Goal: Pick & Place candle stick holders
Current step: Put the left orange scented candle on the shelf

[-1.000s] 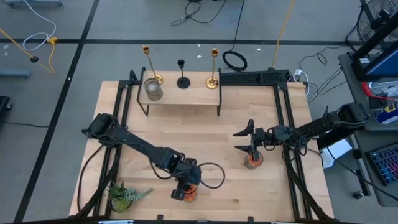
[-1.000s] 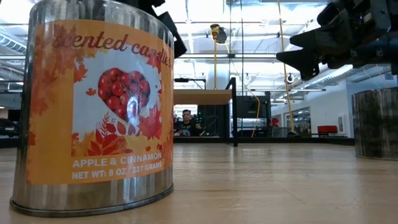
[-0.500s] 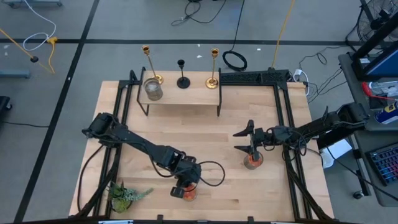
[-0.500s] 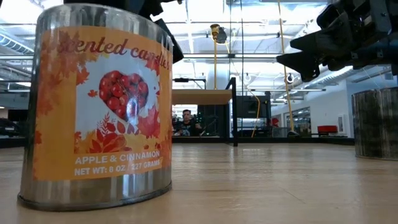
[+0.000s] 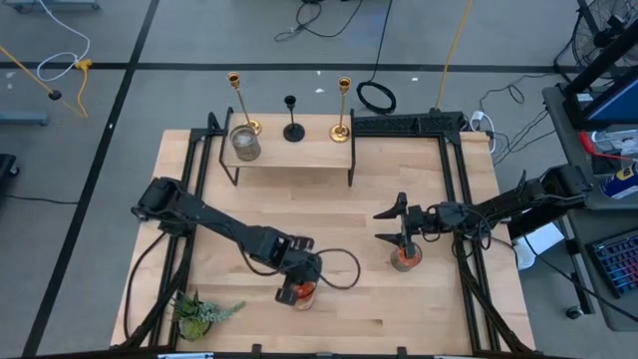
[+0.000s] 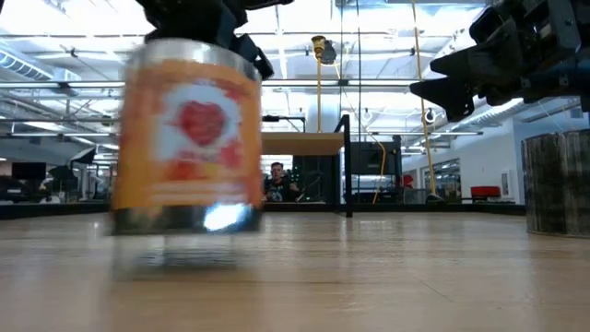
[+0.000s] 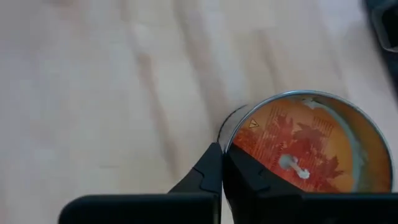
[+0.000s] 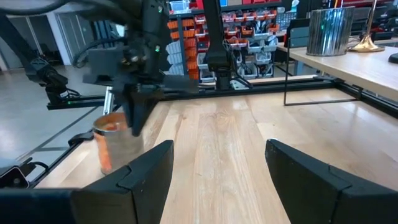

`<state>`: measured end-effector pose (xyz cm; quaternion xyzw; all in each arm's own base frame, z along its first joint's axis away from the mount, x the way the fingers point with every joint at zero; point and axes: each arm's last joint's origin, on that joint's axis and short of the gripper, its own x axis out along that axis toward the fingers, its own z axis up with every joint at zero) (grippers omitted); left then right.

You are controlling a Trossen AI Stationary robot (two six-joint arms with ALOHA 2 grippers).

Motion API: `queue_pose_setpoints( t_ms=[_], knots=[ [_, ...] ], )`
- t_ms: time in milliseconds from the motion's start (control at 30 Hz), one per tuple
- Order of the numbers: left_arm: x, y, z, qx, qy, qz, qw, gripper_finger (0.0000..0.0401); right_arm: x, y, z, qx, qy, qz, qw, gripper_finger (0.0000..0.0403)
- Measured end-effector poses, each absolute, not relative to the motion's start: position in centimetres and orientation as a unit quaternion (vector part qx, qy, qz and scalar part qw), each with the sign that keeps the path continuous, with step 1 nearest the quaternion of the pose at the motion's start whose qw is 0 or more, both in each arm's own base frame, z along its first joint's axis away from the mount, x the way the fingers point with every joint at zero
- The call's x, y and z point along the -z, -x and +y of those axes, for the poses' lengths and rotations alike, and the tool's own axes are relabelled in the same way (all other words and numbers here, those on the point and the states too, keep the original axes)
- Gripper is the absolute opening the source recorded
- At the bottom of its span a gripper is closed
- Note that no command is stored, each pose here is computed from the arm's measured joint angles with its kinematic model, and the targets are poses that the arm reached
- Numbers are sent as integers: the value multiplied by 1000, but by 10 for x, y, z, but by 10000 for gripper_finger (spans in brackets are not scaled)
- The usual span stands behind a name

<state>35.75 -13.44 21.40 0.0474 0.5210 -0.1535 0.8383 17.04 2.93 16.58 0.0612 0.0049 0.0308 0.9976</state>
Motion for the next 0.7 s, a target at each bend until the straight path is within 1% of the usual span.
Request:
queue_pose_setpoints(
  t_ms=[100, 267, 400, 500, 600, 700],
  knots=[
    [-227, -352, -120, 101, -61, 522, 845, 12, -166, -170, 29, -31, -61, 3, 998, 254],
    [-255, -338, -86, 26, -89, 522, 848, 6, -166, -170, 29, -30, -62, 2, 998, 254],
    [-285, -330, -53, -37, -62, 480, 874, 15, -167, -170, 29, -30, -62, 0, 998, 254],
    [-304, -322, -25, -108, -32, 449, 886, 6, -167, -170, 29, -30, -62, -3, 998, 254],
    [-320, -311, 7, -187, 8, 417, 889, 9, -168, -170, 29, -30, -63, -5, 998, 254],
    [-331, -301, 37, -243, 40, 395, 885, 6, -168, -170, 29, -29, -63, -6, 998, 254]
  ],
)
